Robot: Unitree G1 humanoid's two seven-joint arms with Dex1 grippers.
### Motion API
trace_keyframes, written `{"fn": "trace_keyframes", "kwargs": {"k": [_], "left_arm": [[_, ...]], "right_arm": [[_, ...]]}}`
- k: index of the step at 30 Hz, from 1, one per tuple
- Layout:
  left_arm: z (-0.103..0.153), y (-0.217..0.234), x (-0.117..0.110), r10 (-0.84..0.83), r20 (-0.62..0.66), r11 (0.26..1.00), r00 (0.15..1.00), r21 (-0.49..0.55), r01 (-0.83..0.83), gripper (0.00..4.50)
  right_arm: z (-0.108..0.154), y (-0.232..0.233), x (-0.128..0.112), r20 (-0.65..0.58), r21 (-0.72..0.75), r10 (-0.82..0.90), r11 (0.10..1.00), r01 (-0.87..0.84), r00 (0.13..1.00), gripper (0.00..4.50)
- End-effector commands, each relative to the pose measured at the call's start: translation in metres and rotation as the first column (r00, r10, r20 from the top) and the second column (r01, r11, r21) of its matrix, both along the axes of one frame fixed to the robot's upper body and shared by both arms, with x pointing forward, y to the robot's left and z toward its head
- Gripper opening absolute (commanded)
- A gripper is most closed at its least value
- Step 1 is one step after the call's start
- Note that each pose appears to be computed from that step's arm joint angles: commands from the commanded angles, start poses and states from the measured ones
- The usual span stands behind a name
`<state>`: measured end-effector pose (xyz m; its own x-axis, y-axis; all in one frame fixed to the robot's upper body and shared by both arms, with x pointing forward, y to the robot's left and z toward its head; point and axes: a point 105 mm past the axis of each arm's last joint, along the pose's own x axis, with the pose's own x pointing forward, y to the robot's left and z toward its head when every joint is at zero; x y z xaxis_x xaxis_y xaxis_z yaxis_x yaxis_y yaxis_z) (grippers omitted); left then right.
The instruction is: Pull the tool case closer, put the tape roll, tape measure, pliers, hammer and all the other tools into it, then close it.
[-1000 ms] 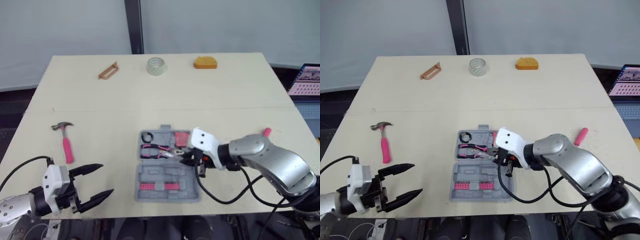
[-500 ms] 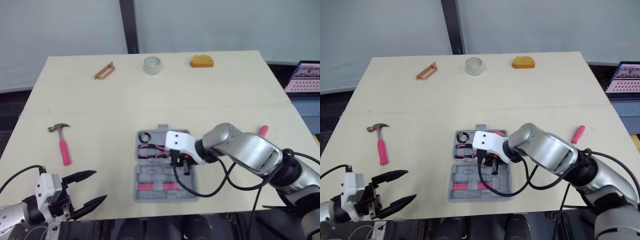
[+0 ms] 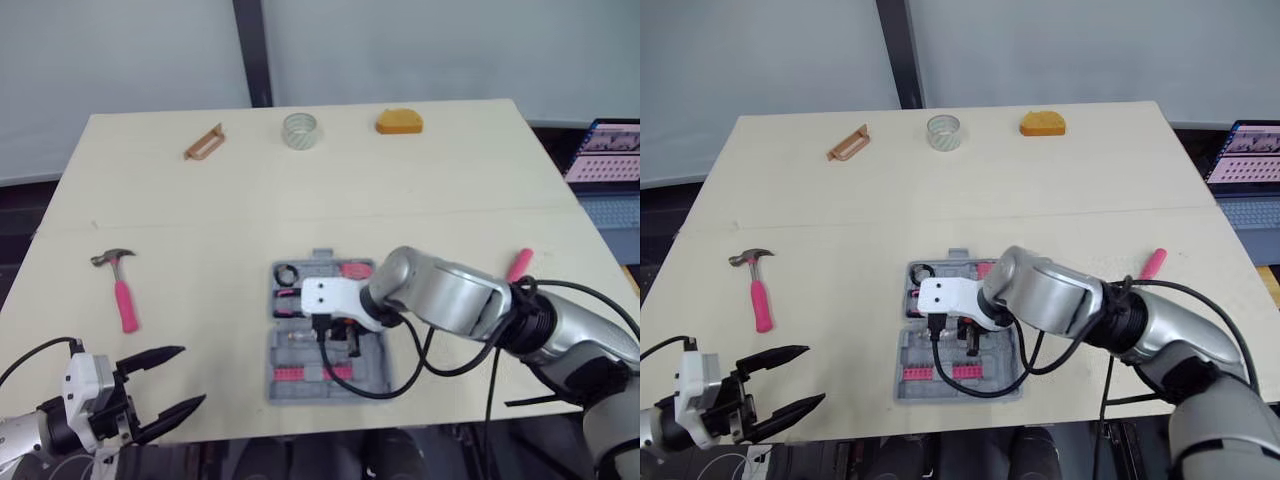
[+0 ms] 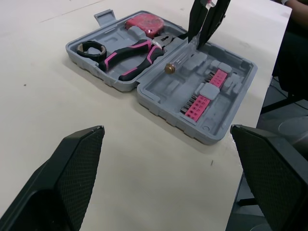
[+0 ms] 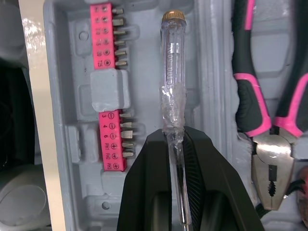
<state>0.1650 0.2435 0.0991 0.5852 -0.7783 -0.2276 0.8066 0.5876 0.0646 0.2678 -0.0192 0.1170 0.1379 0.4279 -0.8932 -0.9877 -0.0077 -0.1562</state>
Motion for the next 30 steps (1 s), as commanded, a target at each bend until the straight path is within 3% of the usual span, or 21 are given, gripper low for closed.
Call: {"fn": "trace_keyframes", "kwargs": {"k": [1,30], "left_arm": [[-0.001,0.006,-0.004,-0.003,0.006,1.000,1.000,0.031,0.003,4.50],[-0.002,0.005,-0.007,0.032,0.023,0.999,0.999,0.034,-0.033,4.50]], "right_arm": [[0.002,0.007,0.003,0.025,-0.014,0.020,1.000,-0.019,0.999,0.02],[-0.010,0.039,0.006,0.021,-0.003,0.058,0.998,-0.058,0.998,0.02]]}}
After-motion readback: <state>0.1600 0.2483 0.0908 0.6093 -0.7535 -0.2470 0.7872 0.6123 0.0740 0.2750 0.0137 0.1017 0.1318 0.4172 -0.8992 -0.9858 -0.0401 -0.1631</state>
